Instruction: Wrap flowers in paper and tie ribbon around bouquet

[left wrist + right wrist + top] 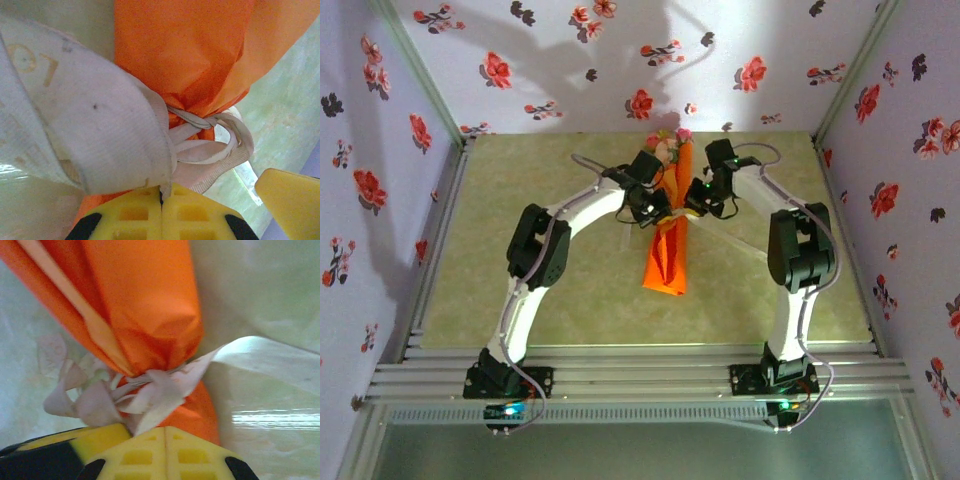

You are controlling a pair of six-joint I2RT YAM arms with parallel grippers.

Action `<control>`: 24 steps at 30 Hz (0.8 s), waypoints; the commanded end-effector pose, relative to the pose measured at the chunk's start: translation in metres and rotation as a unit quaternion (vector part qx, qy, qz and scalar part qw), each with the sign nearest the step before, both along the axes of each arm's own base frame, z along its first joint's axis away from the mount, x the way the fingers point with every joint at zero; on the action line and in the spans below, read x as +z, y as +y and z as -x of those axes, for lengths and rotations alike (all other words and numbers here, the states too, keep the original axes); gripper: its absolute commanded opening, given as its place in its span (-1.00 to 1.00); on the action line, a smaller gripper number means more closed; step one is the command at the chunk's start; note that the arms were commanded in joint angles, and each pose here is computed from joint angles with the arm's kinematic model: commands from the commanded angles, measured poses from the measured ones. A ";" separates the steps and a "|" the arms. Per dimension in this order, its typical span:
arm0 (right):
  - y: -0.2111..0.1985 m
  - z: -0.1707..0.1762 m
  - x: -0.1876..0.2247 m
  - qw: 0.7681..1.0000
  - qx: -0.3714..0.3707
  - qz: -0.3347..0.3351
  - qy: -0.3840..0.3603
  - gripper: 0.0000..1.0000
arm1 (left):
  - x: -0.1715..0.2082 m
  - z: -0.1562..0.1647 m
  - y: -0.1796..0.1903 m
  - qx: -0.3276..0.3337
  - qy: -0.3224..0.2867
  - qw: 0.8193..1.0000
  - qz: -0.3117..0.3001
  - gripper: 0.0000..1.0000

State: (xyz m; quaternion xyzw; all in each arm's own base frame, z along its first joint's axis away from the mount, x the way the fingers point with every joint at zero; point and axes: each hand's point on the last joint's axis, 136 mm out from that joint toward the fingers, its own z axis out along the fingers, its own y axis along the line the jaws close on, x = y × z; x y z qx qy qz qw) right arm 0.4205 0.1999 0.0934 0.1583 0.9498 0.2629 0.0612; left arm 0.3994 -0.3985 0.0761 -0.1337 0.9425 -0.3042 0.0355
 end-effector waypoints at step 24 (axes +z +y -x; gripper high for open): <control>0.033 -0.003 -0.002 0.961 -0.237 -0.122 0.073 -0.66 | -0.012 0.003 -0.012 0.009 0.002 0.999 0.033 -1.00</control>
